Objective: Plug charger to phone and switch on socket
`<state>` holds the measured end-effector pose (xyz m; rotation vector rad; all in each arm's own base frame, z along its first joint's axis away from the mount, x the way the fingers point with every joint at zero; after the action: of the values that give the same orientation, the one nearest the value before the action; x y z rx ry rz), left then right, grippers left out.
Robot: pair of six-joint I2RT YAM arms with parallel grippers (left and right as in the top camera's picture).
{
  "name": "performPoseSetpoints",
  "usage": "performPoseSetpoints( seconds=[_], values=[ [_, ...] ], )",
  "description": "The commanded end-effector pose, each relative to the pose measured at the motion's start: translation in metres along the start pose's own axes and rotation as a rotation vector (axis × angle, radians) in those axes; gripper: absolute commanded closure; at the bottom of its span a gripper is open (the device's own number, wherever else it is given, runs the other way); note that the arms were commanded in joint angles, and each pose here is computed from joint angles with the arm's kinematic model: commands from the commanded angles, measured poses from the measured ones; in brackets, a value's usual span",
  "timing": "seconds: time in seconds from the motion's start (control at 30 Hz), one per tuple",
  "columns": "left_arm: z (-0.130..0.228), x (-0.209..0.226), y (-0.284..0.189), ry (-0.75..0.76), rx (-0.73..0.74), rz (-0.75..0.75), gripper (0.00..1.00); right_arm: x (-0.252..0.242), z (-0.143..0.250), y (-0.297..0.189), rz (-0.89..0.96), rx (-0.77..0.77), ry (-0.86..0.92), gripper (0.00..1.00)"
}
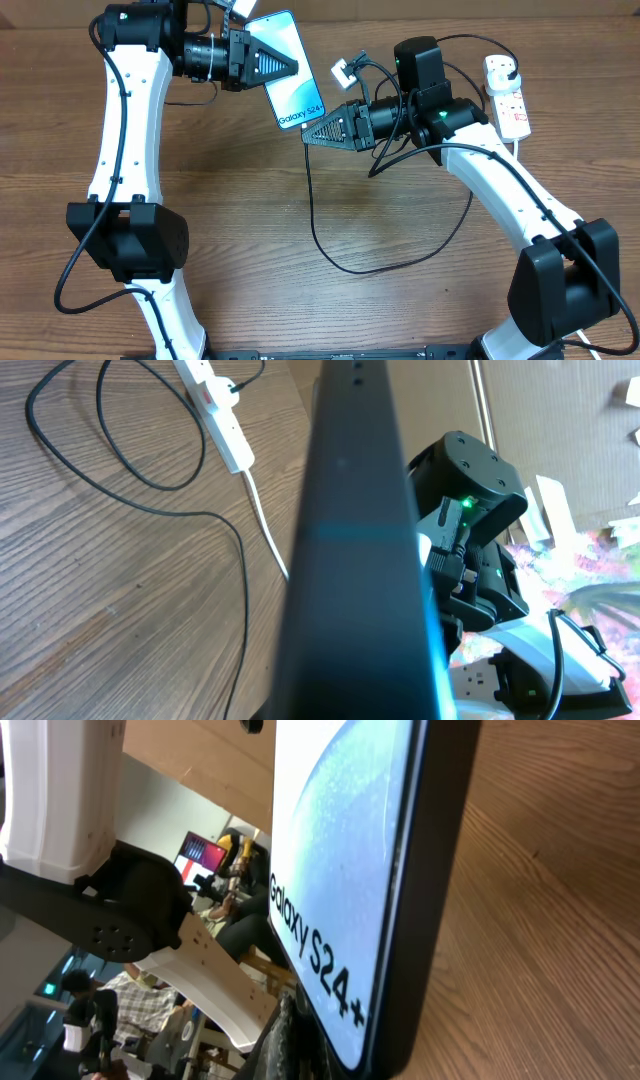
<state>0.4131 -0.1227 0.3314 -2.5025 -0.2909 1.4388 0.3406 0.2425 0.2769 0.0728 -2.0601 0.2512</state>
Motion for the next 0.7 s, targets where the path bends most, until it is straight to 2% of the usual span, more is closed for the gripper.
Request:
performPoseSetpoints(
  seconds=[0.0, 0.67],
  values=[
    [0.004, -0.011, 0.014, 0.056, 0.032, 0.046, 0.96, 0.001, -0.006, -0.002, 0.017, -0.021, -0.033, 0.96],
    [0.010, -0.010, 0.014, 0.070, 0.058, 0.025, 0.96, -0.006, -0.011, -0.019, 0.041, -0.058, -0.011, 0.96]
  ],
)
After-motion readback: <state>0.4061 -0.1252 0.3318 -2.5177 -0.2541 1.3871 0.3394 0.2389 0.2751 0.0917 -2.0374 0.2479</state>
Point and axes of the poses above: each gripper's point midway between its finger pads, its own y axis out along the fingers, its own x axis along the line the jaws close on, z = x × y, the point moved 6 cm from there along -y, back along the fingers, and after that the axes turned 8 degrees about y, right-handed, at the moved point
